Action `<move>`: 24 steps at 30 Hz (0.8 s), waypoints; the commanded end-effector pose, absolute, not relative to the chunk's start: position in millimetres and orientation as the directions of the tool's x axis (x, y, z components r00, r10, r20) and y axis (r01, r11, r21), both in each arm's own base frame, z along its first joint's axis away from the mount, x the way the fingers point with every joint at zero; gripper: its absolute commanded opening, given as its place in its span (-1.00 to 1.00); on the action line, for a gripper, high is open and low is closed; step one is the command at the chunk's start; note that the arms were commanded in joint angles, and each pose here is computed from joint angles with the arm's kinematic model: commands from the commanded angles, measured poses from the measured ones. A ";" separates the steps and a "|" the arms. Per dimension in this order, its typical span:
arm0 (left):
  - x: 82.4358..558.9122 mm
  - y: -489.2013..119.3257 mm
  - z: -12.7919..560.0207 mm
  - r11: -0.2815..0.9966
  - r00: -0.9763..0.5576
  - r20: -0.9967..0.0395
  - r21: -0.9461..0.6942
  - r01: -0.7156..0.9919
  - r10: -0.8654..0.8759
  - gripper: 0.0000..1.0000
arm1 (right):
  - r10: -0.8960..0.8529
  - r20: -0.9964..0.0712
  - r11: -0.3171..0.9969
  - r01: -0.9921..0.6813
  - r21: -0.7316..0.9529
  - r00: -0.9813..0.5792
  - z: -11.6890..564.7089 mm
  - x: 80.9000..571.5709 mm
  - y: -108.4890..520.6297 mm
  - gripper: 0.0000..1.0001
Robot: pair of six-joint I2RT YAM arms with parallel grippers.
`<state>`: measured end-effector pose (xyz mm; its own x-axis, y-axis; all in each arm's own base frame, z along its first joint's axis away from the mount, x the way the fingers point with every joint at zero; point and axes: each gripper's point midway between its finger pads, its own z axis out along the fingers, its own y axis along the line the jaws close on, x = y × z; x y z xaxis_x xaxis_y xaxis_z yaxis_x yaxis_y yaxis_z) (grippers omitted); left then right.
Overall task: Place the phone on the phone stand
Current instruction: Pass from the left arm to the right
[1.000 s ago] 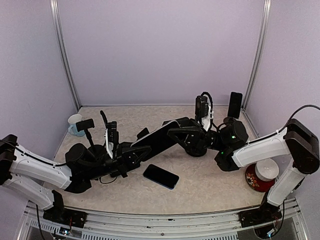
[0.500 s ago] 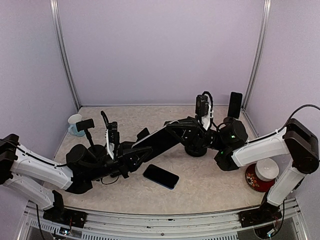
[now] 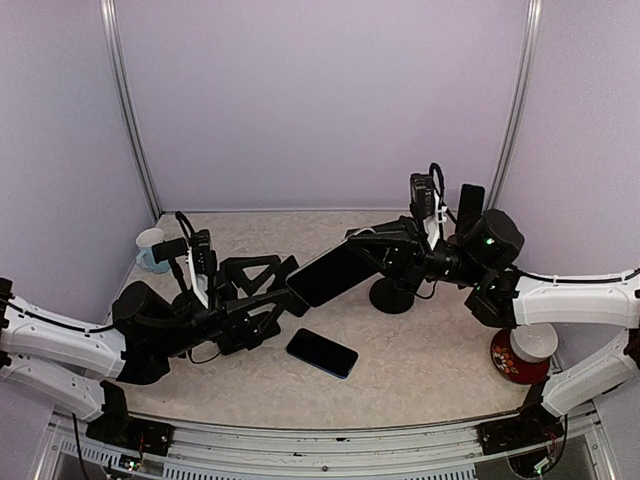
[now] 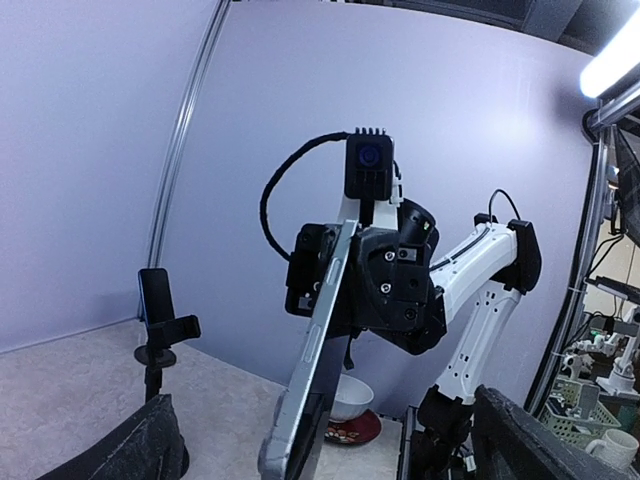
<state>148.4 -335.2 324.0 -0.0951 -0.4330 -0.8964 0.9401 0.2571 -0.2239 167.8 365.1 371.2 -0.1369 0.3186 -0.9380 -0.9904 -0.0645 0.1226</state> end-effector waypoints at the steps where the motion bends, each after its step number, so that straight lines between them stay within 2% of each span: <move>1: 156.0 -335.9 314.0 0.317 -0.079 -0.922 -0.209 0.925 -0.379 0.98 | 0.246 -0.969 0.132 -0.991 0.023 0.010 382.2 190.6 351.1 -1.00; 7: 169.1 -351.9 305.6 0.358 -0.083 -0.956 -0.185 0.915 -0.282 0.98 | 0.063 -0.996 0.316 -0.948 -0.045 0.069 372.7 213.0 336.4 -1.00; 14: 196.2 -363.9 309.6 0.342 -0.113 -0.968 -0.187 0.921 -0.226 0.97 | -0.135 -0.991 0.402 -0.914 -0.061 0.007 347.3 225.4 324.8 -1.00; 24: 232.9 -400.6 304.3 0.282 -0.179 -0.976 -0.208 0.937 -0.124 0.98 | -0.218 -0.969 0.531 -0.847 -0.013 -0.121 307.8 231.5 294.9 -1.00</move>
<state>228.6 -381.6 313.9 -0.1333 -0.1938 -0.9719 0.9197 0.3412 -0.1942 227.2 313.3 307.4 -0.1037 -0.2157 -0.9709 -0.8872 0.4613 -0.0077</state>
